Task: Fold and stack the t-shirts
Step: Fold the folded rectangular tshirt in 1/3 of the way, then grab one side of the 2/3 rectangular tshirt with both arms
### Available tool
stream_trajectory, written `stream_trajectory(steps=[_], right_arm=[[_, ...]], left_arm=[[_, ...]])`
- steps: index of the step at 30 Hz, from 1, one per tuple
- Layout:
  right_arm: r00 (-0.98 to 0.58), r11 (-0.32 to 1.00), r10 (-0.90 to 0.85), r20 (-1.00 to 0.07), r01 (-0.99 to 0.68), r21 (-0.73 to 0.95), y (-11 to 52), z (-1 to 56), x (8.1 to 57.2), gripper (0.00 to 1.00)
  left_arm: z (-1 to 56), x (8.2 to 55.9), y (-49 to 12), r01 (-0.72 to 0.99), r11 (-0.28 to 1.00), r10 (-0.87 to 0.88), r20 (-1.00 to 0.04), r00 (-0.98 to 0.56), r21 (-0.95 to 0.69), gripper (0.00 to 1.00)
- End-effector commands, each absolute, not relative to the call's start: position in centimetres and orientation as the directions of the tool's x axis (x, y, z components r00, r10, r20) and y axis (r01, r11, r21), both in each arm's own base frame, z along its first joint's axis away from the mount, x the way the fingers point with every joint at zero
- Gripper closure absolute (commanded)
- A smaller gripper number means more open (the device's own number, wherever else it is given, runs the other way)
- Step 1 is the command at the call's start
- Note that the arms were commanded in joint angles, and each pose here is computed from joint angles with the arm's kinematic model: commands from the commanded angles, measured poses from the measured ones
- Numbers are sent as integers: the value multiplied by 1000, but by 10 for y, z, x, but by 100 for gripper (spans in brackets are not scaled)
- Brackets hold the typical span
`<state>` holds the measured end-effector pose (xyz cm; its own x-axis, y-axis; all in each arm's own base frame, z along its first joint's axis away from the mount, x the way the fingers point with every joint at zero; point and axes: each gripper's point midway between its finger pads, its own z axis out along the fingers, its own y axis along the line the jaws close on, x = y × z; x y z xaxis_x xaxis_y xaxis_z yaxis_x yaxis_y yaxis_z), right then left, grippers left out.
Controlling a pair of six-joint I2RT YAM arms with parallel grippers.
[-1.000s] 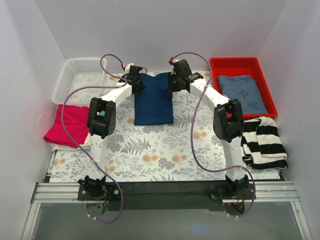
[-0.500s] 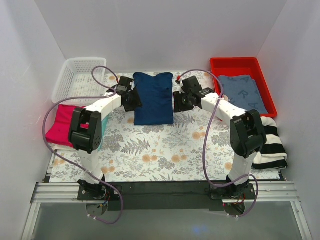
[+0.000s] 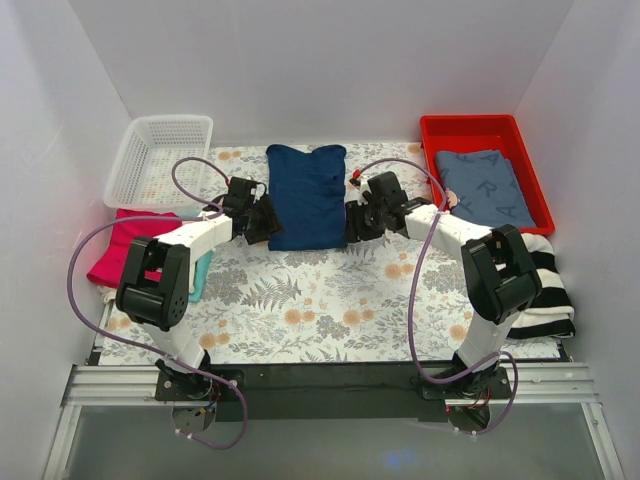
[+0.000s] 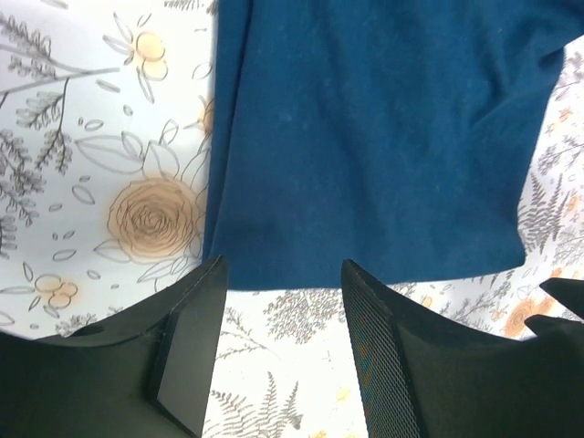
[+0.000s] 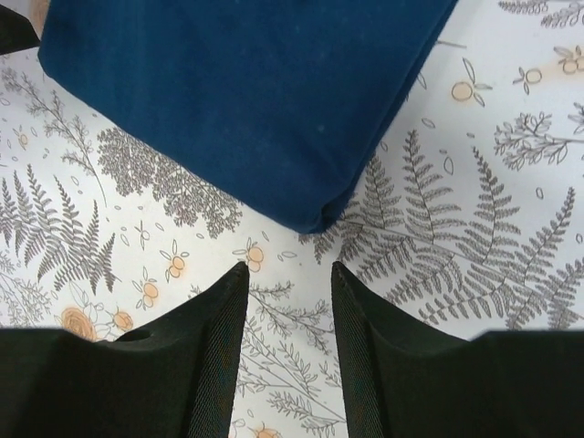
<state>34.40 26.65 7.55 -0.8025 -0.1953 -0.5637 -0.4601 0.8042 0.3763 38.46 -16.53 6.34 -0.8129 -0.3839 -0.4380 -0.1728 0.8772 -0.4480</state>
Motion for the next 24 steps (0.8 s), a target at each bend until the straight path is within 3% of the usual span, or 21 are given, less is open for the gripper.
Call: stream_trajectory(steps=[1,24], right_arm=[[-748,772,-175,-641,-508,382,283,93,366,53],[-795,758,-195,-574,-494,426,299,45,375,59]], left_arm=[[74,402,-166,-150,873,-398,-502,-767,-464,49],[15,383,-154,-193,906,-355,-430,-830,-376,50]])
